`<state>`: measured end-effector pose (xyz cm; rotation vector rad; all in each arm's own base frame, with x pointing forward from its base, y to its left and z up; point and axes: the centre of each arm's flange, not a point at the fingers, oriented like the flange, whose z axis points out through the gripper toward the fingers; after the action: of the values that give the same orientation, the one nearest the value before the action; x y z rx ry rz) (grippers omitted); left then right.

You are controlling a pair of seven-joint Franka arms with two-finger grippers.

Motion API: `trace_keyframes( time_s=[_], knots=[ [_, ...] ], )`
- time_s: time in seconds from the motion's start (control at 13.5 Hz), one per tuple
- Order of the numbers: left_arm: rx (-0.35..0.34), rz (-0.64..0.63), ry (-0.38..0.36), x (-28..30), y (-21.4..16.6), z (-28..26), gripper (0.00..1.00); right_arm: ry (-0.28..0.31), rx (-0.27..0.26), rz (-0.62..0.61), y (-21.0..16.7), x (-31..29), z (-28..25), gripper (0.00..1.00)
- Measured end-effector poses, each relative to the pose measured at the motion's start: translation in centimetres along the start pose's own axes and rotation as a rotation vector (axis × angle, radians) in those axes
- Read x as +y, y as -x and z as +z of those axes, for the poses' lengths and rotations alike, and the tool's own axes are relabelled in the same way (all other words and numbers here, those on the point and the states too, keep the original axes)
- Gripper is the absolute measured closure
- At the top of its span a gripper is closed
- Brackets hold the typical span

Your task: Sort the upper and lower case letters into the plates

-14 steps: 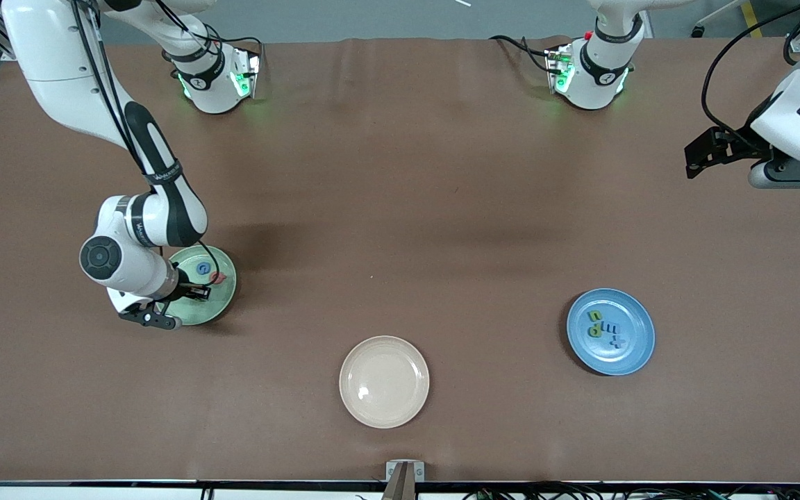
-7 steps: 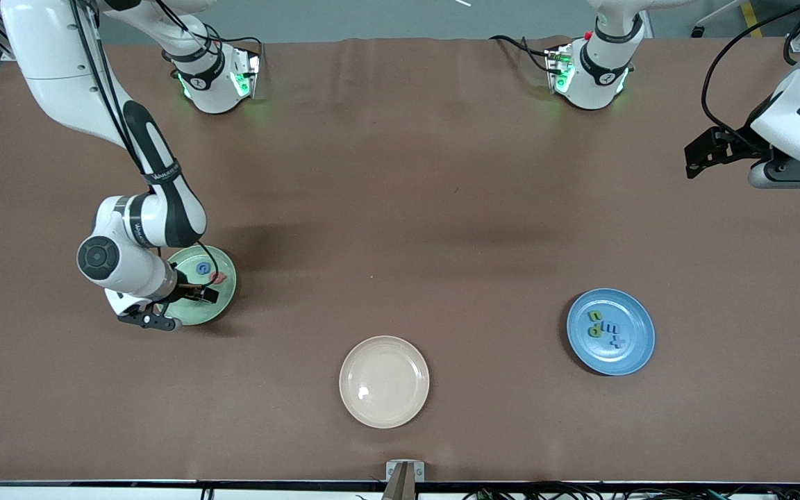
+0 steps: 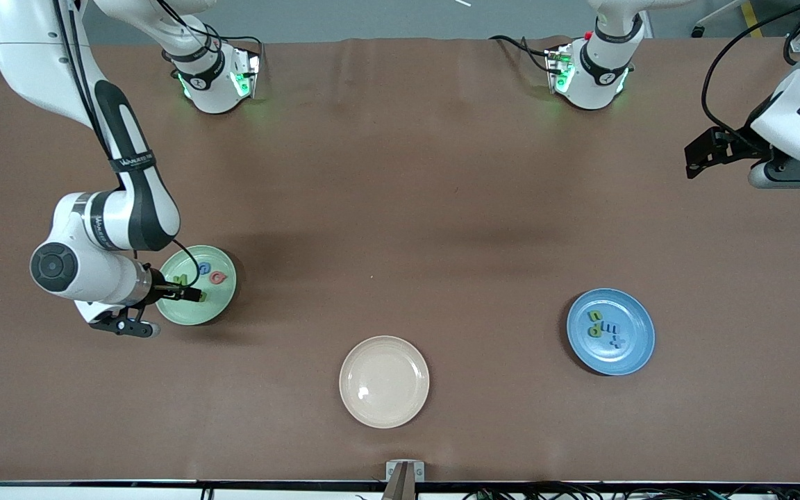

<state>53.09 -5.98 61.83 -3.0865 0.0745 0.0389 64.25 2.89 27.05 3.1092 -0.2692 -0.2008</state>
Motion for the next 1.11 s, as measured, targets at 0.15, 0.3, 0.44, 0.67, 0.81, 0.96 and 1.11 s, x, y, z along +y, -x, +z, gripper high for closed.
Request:
trace_keyframes(
  time_s=[0.15,0.3,0.44,0.67,0.81,0.96,1.11],
  knots=[
    [0.000,0.000,0.000,0.0,0.0,0.0,0.00,-0.001,0.003,-0.015,-0.2,-0.1,-0.8,0.00],
    [0.001,0.000,0.000,0.0,0.0,0.0,0.00,0.002,-0.036,-0.058,-0.2,-0.1,-3.1,0.00],
    [0.002,0.000,0.000,0.0,0.0,0.0,0.00,0.003,-0.091,-0.090,0.1,1.0,-7.3,0.00],
    [0.004,-0.003,0.000,-0.2,0.0,-0.1,0.00,-0.008,-0.135,-0.097,0.5,4.5,-15.0,0.00],
    [0.005,-0.004,0.000,-0.2,-0.1,-0.1,0.00,-0.014,-0.126,-0.085,0.6,5.7,-18.5,0.00],
    [0.005,-0.004,0.001,-0.2,-0.1,-0.1,0.00,-0.017,-0.085,-0.083,0.3,5.9,-20.7,0.00],
    [0.008,-0.004,0.001,-0.2,-0.1,-0.1,0.00,-0.020,-0.060,-0.074,0.1,6.6,-22.0,0.00]
  ],
)
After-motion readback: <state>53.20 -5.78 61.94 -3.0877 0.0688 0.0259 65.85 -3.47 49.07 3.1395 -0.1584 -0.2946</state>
